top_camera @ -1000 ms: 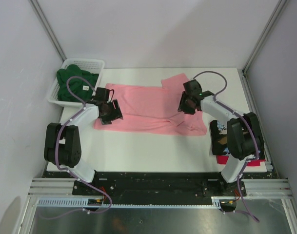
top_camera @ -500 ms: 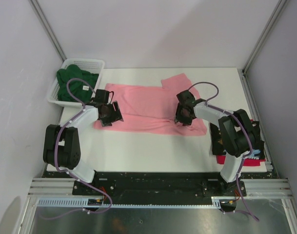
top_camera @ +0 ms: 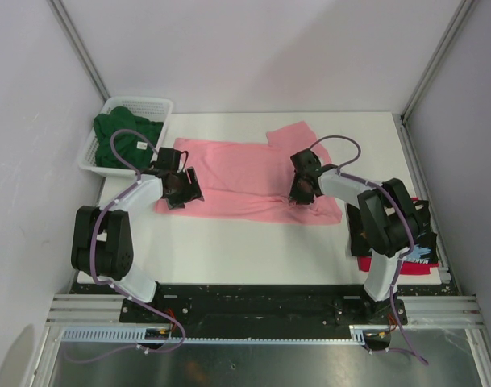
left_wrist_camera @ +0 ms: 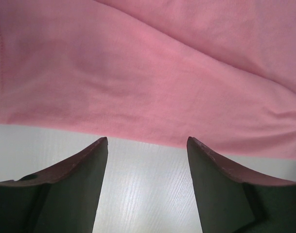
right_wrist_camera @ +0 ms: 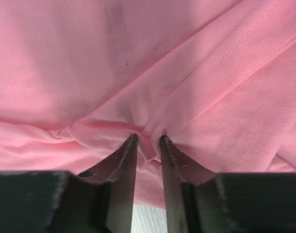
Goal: Fold and stack the t-shirts
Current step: Fold the flattened tshirt in 1/3 of the way
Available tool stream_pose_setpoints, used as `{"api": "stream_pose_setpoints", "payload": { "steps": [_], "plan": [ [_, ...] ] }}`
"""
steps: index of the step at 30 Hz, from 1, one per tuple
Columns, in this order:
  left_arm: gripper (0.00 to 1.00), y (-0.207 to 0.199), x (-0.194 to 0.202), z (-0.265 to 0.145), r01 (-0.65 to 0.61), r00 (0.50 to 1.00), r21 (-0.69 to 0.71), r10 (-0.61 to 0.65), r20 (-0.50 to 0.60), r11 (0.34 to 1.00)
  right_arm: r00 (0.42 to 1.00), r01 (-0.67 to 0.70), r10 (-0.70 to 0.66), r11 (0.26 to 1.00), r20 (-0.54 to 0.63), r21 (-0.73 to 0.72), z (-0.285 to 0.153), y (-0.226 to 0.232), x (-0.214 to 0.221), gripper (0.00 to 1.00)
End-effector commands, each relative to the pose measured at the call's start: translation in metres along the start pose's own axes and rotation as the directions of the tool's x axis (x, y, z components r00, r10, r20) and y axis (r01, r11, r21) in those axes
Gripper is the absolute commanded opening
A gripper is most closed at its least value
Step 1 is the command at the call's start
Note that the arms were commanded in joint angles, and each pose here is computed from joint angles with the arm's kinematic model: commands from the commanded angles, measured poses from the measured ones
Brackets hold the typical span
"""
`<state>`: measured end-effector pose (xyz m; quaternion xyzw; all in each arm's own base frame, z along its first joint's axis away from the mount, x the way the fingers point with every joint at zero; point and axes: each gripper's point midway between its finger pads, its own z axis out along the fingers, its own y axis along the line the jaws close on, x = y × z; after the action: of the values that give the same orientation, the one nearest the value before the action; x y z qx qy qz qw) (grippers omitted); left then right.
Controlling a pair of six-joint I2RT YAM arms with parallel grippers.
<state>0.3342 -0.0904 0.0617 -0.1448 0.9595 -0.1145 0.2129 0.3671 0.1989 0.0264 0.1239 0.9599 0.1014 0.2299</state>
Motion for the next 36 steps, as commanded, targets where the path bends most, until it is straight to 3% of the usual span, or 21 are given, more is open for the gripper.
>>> {"api": "stream_pose_setpoints", "payload": {
  "steps": [1,5,10,23,30,33,36],
  "plan": [
    [0.70,-0.004,-0.007,-0.010,-0.036,0.998,0.024,0.035,0.042,0.999,0.999,-0.002,0.003,1.000,0.045,-0.025,0.000,0.012,-0.014,0.25],
    [0.70,-0.004,-0.006,-0.009,-0.037,0.998,0.021,0.036,0.042,0.999,0.998,0.018,-0.017,1.000,0.057,-0.021,0.002,0.021,-0.028,0.13],
    [0.70,-0.003,-0.005,-0.009,-0.037,0.999,0.020,0.036,0.038,0.999,0.997,0.053,-0.053,0.999,0.059,-0.002,0.010,0.033,-0.045,0.11],
    [0.69,-0.003,-0.003,-0.007,-0.044,0.999,0.022,0.044,0.030,0.999,0.980,0.179,-0.183,0.983,0.080,0.047,0.036,0.065,-0.070,0.48],
    [0.69,-0.003,-0.002,-0.004,-0.043,0.999,0.024,0.042,0.027,0.999,0.968,0.199,-0.198,0.980,0.156,0.008,0.001,0.071,-0.093,0.68],
    [0.70,-0.004,-0.001,-0.004,-0.041,0.999,0.027,0.040,0.024,0.999,0.967,0.176,-0.172,0.984,0.189,-0.005,-0.024,0.064,-0.104,0.71],
    [0.69,-0.004,-0.001,-0.004,-0.043,0.999,0.029,0.043,0.026,0.999,0.972,0.112,-0.111,0.994,0.206,0.008,-0.048,0.033,-0.106,0.67]
  ]
}}
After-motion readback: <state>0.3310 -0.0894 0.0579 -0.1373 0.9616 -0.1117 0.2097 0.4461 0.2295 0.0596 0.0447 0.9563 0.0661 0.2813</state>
